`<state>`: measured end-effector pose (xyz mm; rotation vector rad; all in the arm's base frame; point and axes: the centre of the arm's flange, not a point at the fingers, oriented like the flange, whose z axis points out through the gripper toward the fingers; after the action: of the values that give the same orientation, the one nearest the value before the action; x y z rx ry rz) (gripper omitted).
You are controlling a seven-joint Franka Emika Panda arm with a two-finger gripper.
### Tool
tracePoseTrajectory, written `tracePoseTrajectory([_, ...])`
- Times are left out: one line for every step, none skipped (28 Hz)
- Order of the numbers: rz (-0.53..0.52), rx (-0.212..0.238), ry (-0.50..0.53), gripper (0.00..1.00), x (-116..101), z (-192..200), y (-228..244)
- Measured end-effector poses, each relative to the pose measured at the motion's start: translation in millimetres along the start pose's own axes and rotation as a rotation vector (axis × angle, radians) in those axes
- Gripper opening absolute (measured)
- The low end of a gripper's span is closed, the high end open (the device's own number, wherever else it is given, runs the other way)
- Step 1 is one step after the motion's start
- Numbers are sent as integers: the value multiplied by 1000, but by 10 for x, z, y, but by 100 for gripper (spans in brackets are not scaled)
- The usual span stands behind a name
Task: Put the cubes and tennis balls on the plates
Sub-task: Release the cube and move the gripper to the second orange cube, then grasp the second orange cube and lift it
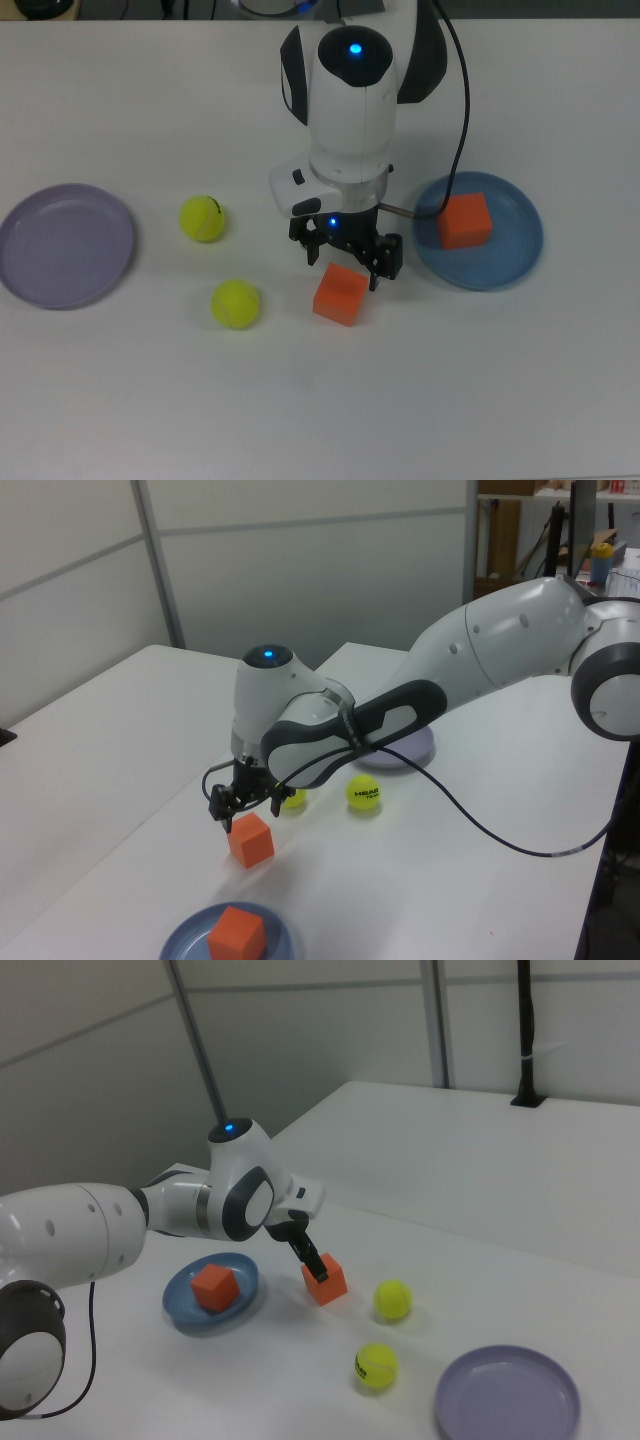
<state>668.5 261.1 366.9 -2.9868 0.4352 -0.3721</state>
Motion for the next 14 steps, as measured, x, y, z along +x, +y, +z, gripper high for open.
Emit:
tracePoseTrajectory([-1,-2,-3,100,-5,26,3])
tracePoseTrajectory([-1,-5,-7,100,-11,60,7])
tracePoseTrajectory([-1,-6,-9,100,-14,77,10])
tracePoseTrajectory([-1,-8,-10,100,-15,94,15])
tracePoseTrajectory([-1,-9,-11,100,-15,110,20])
tracePoseTrajectory([-2,-10,-11,100,-13,124,24])
tracePoseTrajectory([-3,-8,-8,100,-8,142,28])
tracePoseTrajectory([-4,-5,-5,100,-3,152,29])
tracePoseTrajectory([-5,-2,-1,100,1,163,28])
tracePoseTrajectory([-6,-1,0,100,2,177,29])
tracePoseTrajectory([-7,-1,-1,100,-1,203,31])
tracePoseTrajectory([-9,-2,-2,100,-4,221,33])
tracePoseTrajectory([-13,-3,-4,100,-8,241,35])
tracePoseTrajectory([-18,-4,-6,100,-12,262,37])
